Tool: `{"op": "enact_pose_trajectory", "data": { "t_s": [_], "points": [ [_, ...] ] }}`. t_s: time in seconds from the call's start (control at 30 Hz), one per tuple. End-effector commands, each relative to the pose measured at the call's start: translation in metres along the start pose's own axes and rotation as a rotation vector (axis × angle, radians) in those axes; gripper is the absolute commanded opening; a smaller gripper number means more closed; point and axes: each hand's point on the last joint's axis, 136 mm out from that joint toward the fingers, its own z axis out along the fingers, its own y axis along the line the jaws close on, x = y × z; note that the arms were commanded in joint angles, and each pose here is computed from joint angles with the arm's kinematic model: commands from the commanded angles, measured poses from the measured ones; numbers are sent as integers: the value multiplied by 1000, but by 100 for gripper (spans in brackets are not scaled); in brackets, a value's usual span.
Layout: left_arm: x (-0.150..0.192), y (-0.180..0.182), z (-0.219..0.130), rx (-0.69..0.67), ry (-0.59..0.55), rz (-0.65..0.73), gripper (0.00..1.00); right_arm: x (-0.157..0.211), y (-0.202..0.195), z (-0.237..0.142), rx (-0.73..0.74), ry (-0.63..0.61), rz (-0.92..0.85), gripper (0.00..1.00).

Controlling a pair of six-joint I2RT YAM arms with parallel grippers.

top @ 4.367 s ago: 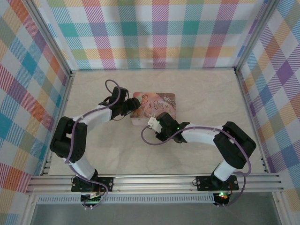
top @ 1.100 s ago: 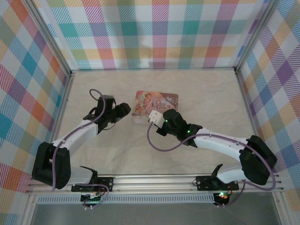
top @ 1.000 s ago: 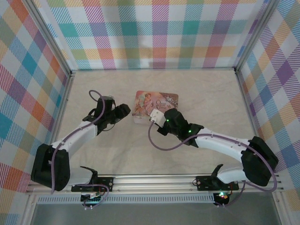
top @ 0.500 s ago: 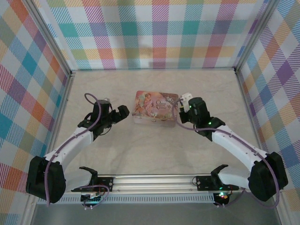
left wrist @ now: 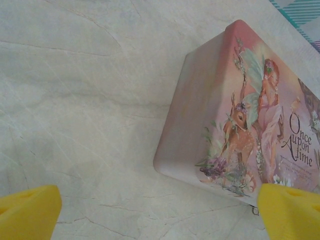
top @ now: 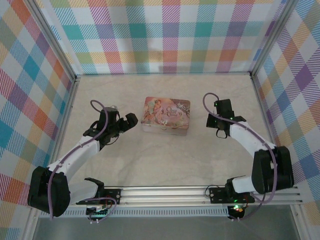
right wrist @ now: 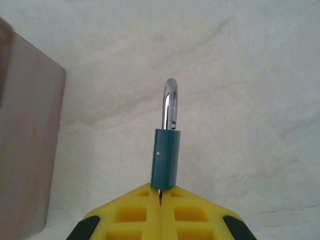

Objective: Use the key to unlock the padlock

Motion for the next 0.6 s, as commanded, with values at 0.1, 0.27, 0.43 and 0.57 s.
{"op": "enact_pose_trajectory", "data": {
  "t_s": [0.1, 0.27, 0.43, 0.57],
  "points": [
    [0, 5, 2, -5, -2, -11, 100, -3, 3, 23, -52, 68, 127, 0],
    [2, 5, 4, -5, 2, -15, 100, 2, -4, 40, -48, 120, 174, 0],
    [3, 6, 5, -4, 5, -21, 100, 5, -9, 49, -49, 146, 223, 3],
    [3, 6, 5, -3, 4, -23, 100, 6, -10, 53, -60, 180, 250, 4]
  ]
}}
